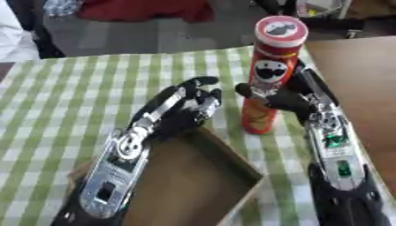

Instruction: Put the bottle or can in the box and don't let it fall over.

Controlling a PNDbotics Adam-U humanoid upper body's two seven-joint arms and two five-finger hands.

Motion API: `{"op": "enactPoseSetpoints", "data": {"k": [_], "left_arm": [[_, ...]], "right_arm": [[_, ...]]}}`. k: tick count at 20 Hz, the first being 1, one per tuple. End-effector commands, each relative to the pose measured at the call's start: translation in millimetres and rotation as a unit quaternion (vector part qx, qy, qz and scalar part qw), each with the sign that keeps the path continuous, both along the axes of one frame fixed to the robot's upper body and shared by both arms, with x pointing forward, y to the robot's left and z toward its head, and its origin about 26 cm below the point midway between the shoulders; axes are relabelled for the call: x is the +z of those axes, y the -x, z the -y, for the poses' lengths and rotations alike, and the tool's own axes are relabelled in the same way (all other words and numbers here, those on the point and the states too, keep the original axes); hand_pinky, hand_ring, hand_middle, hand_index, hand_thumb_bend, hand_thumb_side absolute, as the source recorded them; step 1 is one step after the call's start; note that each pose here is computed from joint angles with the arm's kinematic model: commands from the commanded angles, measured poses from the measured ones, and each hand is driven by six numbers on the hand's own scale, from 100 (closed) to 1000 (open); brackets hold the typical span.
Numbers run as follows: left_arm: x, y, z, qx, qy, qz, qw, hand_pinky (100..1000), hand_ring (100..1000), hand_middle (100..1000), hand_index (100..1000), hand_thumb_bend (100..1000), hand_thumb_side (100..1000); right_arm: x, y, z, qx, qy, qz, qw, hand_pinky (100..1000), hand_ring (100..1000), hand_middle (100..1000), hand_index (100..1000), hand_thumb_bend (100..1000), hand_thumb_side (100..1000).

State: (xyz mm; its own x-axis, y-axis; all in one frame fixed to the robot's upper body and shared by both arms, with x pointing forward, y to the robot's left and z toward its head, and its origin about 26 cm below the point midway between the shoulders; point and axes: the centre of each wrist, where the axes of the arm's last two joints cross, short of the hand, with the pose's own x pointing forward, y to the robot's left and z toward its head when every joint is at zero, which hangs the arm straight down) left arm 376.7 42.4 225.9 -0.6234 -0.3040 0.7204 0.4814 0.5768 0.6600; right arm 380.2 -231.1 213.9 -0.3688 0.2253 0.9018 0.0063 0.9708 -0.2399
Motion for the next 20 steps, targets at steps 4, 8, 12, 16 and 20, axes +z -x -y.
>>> {"op": "enactPoseSetpoints", "data": {"k": [4, 8, 12, 16, 20], "left_arm": [[11.8, -1.4, 1.2, -0.007, 0.012, 0.008, 1.000, 1000, 893, 414, 932, 100, 827], [10.5, -3.0, 1.2, -0.007, 0.014, 0.001, 1.000, 1000, 894, 416, 929, 100, 831], [8.5, -3.6, 2.0, -0.011, 0.017, -0.007, 1.000, 1000, 896, 423, 927, 100, 843], [7.7, -3.7, 2.2, -0.015, 0.018, -0.011, 1.000, 1000, 899, 430, 945, 100, 843], [9.2, -2.3, 1.6, -0.021, 0.024, -0.008, 0.999, 1000, 909, 474, 997, 100, 858]], "right_arm": [[8.9, -3.4, -4.7, 0.016, -0.003, 0.011, 1.000, 1000, 994, 1000, 1000, 779, 183], [8.8, -5.0, -5.8, 0.021, -0.005, 0.009, 1.000, 1000, 959, 1000, 1000, 753, 157], [8.8, -4.5, -6.1, 0.031, -0.008, 0.008, 0.999, 1000, 885, 1000, 945, 701, 107], [8.4, -3.8, -5.6, 0.040, -0.013, 0.007, 0.999, 1000, 843, 955, 898, 678, 100], [8.4, -3.2, -4.7, 0.046, -0.020, 0.008, 0.999, 1000, 797, 900, 846, 525, 100]]}}
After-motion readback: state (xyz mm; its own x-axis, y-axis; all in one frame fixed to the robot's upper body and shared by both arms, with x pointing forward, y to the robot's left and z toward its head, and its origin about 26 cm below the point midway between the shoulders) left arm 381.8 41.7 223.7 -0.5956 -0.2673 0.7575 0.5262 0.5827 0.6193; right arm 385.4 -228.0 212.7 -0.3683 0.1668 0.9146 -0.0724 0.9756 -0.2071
